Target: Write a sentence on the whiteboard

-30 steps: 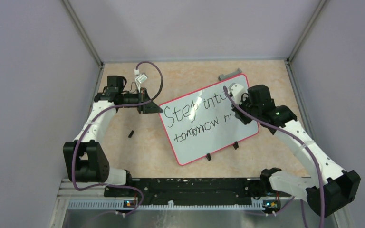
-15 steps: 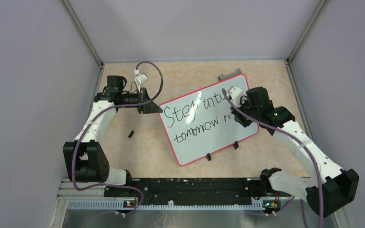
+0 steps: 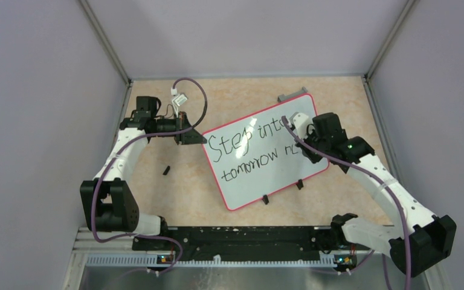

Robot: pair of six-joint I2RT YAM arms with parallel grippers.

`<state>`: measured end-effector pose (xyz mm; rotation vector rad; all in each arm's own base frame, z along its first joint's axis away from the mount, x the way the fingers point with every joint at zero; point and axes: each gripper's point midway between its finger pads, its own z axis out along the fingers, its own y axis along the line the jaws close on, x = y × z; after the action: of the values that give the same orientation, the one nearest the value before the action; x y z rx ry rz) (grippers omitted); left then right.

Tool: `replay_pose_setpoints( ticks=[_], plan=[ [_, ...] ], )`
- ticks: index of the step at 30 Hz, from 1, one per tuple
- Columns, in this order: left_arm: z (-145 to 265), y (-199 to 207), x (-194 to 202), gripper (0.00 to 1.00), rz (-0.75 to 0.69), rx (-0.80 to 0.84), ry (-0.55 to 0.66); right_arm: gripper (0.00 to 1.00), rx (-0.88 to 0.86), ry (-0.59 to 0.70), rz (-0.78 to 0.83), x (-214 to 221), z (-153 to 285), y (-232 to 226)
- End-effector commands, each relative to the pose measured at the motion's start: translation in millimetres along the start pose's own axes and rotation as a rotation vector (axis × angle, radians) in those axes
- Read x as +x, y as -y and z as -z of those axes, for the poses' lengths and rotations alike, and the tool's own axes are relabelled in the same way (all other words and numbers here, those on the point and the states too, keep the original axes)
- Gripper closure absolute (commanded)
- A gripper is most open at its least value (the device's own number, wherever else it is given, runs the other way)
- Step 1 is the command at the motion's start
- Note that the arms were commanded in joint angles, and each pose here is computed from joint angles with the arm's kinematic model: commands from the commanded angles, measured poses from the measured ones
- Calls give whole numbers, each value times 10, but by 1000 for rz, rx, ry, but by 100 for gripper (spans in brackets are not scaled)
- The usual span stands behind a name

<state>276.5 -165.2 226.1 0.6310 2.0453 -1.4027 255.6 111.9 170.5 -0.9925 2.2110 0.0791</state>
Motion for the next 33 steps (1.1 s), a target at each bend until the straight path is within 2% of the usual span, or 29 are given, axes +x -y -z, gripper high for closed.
replay_pose_setpoints(
  ticks=[1, 12, 19, 33],
  plan=[
    [-41, -82, 55, 100, -44, -20, -19, 100, 136, 47, 7, -159, 96, 288],
    [-44, -85, 63, 100, -44, -19, -20, 100, 154, 146, -25, -448, 153, 355],
    [-43, -85, 55, 100, -44, -19, -19, 100, 94, 180, -31, -539, 179, 260],
    [-39, -77, 46, 100, -45, -18, -18, 100, -26, 126, -17, -380, 112, 21]
  ],
)
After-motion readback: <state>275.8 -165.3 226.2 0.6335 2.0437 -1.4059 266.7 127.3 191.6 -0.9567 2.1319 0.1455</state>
